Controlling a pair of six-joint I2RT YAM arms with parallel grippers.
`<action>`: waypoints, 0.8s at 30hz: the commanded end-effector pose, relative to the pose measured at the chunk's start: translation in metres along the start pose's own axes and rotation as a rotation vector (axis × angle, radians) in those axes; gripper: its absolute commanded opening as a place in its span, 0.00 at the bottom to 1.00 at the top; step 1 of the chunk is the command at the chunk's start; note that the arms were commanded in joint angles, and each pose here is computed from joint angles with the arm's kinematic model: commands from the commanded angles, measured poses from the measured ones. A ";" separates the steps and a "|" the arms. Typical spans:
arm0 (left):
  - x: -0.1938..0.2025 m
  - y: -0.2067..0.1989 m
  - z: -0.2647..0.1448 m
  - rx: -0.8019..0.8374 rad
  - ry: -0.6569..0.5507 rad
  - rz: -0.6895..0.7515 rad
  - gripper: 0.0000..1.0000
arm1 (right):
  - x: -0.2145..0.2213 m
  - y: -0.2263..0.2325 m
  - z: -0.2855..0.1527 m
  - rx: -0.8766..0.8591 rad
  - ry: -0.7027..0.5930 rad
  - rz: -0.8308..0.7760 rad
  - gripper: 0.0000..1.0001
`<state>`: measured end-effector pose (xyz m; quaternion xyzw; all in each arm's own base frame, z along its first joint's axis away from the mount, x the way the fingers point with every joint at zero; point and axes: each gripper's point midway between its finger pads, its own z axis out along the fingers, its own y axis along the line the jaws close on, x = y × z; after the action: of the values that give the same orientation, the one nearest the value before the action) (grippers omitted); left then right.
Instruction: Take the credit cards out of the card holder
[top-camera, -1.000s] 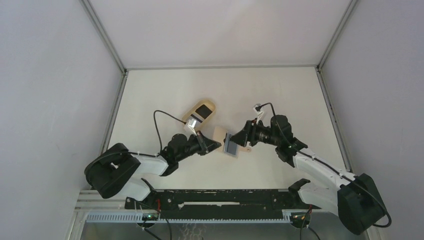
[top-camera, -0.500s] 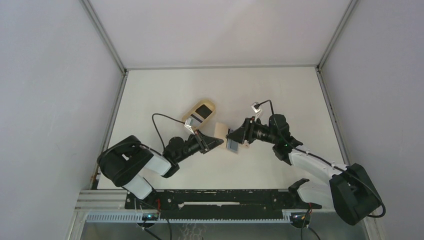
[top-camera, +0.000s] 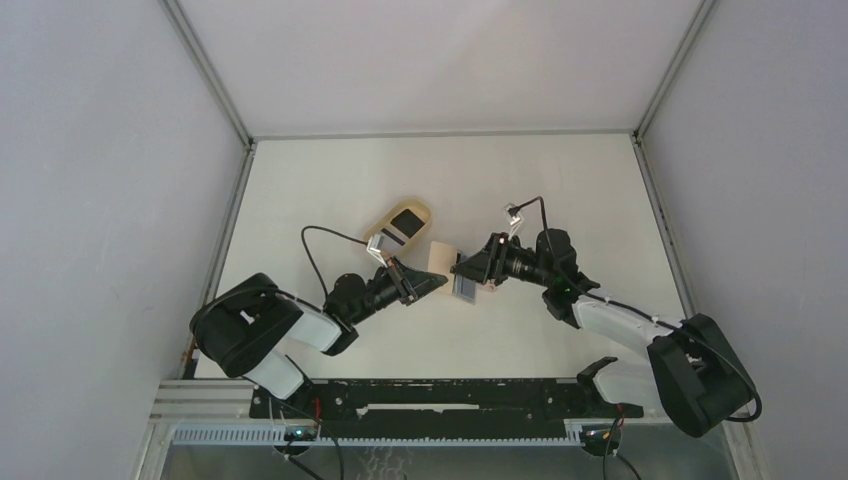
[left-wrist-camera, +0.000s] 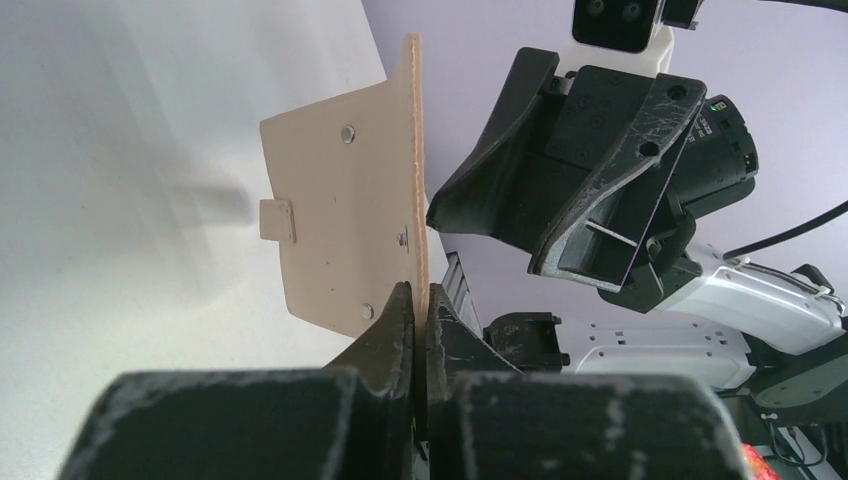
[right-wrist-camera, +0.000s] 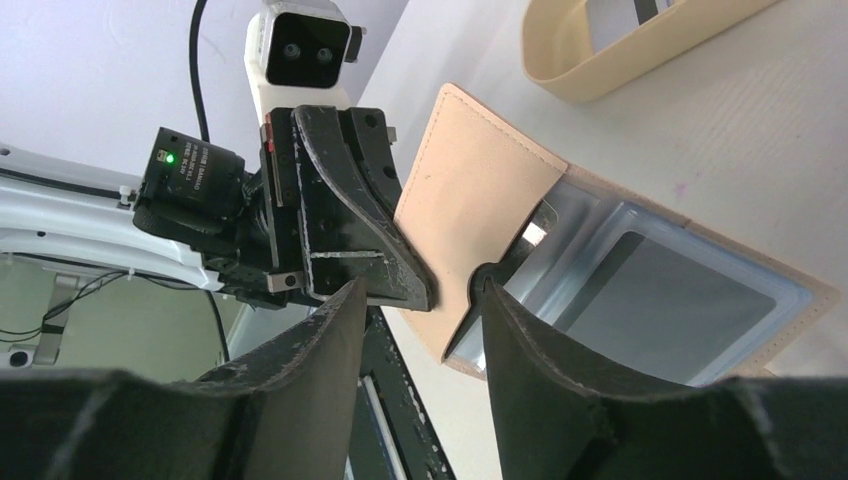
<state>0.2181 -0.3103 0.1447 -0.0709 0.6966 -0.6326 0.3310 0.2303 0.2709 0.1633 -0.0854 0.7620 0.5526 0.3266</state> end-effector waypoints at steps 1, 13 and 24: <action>-0.013 -0.030 0.003 0.109 -0.037 0.019 0.00 | -0.011 0.014 0.002 -0.067 -0.033 -0.016 0.53; -0.018 -0.032 0.001 0.112 -0.058 0.027 0.00 | -0.008 0.005 0.003 -0.022 -0.030 -0.004 0.54; -0.020 -0.036 -0.001 0.128 -0.057 0.035 0.00 | -0.005 0.002 0.008 -0.020 -0.021 0.023 0.54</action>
<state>0.2209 -0.3070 0.1583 -0.0706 0.6816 -0.6420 0.3438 0.2332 0.2734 0.1563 -0.0704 0.7676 0.5543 0.3140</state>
